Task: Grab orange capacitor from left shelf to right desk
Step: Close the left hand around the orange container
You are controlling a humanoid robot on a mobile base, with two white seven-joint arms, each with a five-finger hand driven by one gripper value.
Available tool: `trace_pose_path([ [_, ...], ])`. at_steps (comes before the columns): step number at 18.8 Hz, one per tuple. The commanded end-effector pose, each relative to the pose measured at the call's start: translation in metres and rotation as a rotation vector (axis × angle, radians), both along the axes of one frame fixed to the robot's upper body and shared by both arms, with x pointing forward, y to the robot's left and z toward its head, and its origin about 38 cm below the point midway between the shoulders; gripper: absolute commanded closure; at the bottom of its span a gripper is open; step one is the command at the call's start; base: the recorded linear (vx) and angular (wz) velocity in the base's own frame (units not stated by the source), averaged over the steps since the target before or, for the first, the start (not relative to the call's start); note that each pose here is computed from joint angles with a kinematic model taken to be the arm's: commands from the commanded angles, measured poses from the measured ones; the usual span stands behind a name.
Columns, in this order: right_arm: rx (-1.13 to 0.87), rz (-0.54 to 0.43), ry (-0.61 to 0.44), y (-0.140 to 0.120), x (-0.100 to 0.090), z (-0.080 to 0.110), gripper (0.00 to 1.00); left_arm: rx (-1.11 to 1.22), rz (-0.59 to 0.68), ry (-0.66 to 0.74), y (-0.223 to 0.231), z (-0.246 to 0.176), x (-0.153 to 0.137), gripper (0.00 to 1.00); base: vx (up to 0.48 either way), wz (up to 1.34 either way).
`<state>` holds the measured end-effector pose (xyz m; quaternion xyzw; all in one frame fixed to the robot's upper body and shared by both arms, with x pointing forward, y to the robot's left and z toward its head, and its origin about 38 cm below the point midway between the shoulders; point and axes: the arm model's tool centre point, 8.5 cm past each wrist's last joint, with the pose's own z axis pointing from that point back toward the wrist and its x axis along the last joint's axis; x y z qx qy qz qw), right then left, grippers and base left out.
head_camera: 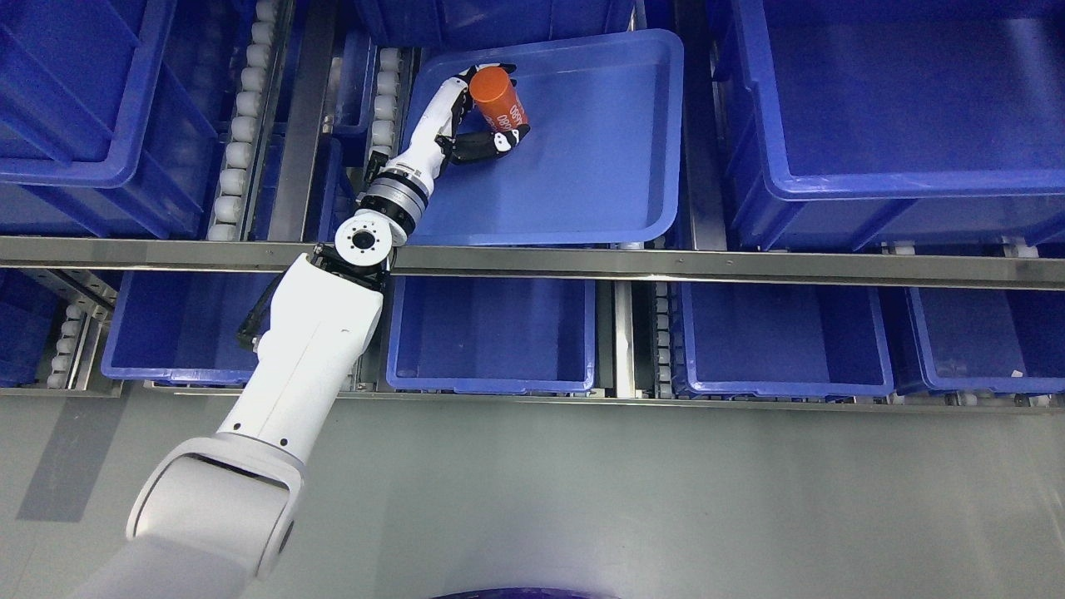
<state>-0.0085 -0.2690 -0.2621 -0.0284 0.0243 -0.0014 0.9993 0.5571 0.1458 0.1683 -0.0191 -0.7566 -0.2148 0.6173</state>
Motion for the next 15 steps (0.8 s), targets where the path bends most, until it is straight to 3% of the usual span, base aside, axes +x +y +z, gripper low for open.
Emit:
trace_pose_path([
  [1, -0.018, -0.012, 0.001, -0.011, -0.009, 0.001, 0.00, 0.014, 0.050, 0.044, 0.025, -0.021, 0.003, 0.65, -0.011, 0.01],
  [3, -0.018, -0.012, 0.001, -0.011, -0.009, 0.001, 0.00, 0.000, 0.051, 0.022, 0.027, -0.018, 0.003, 0.71, -0.005, 0.00],
  [7, -0.018, -0.012, 0.001, -0.011, -0.009, 0.001, 0.00, -0.016, 0.041, -0.033, 0.027, -0.012, 0.002, 0.94, 0.000, 0.00],
  [9, -0.018, -0.010, 0.001, -0.011, -0.009, 0.001, 0.00, -0.034, 0.038, -0.069, 0.029, -0.007, 0.001, 0.99, 0.000, 0.00],
  [15, -0.018, -0.012, 0.001, -0.011, -0.009, 0.001, 0.00, -0.117, 0.030, -0.218, 0.031, 0.038, 0.002, 1.00, 0.000, 0.00],
])
